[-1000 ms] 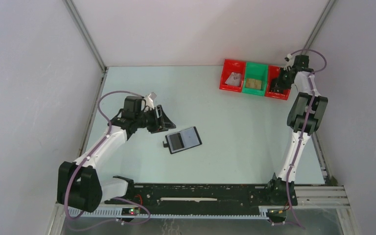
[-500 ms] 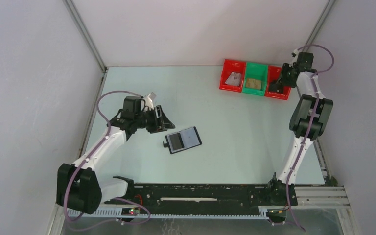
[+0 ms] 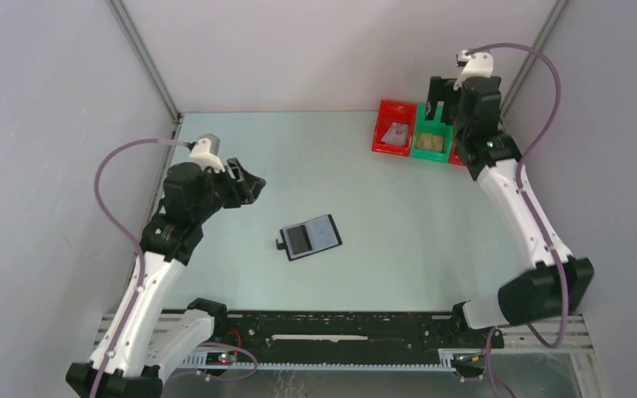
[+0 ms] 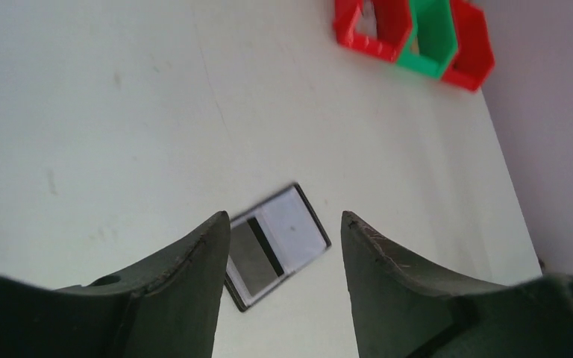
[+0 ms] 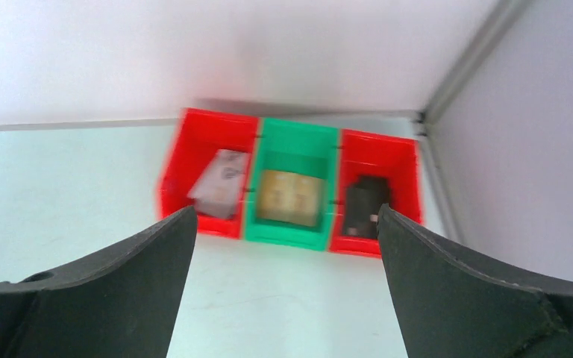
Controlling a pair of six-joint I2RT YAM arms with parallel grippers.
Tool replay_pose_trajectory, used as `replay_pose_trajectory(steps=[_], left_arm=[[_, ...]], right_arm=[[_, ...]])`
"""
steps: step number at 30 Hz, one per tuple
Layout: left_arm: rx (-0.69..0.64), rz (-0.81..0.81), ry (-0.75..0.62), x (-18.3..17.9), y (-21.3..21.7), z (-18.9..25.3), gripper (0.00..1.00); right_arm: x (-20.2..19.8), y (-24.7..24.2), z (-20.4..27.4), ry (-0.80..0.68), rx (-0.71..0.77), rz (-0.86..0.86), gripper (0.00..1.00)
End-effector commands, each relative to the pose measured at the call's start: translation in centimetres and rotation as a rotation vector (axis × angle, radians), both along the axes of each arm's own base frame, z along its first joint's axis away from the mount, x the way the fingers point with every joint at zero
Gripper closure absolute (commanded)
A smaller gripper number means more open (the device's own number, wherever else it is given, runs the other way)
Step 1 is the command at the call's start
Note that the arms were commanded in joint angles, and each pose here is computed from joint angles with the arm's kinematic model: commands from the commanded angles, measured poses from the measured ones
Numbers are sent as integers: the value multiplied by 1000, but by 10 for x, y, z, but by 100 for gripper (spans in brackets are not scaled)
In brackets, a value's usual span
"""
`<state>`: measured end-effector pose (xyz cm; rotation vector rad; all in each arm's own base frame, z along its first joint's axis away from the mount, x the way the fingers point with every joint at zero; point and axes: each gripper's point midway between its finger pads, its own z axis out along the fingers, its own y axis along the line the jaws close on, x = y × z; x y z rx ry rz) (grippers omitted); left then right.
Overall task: Take the credit cards out of the card holder
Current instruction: Reset both arms
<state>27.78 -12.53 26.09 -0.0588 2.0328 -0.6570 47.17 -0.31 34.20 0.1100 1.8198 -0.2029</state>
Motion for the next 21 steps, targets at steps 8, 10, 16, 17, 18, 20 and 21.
replay_pose_trajectory(steps=[8, 10, 16, 17, 18, 20, 21], left_arm=[[187, 333, -263, -11, 78, 64, 35], [187, 343, -258, -12, 80, 61, 35], [139, 403, -273, -19, 87, 51, 35], [138, 416, -267, -19, 89, 47, 35], [138, 428, -268, -20, 91, 44, 35], [139, 448, -255, -20, 94, 37, 35], [138, 449, -249, -20, 94, 34, 35]], right_arm=[[-125, 94, -27, -72, 356, 312, 0], [-146, 105, -50, -48, 375, 346, 0], [-201, 126, -125, 8, 431, 389, 1], [-209, 126, -141, 23, 445, 385, 0], [-215, 126, -147, 18, 460, 388, 0], [-224, 127, -156, 8, 484, 396, 0], [-227, 127, -158, 0, 493, 396, 0]])
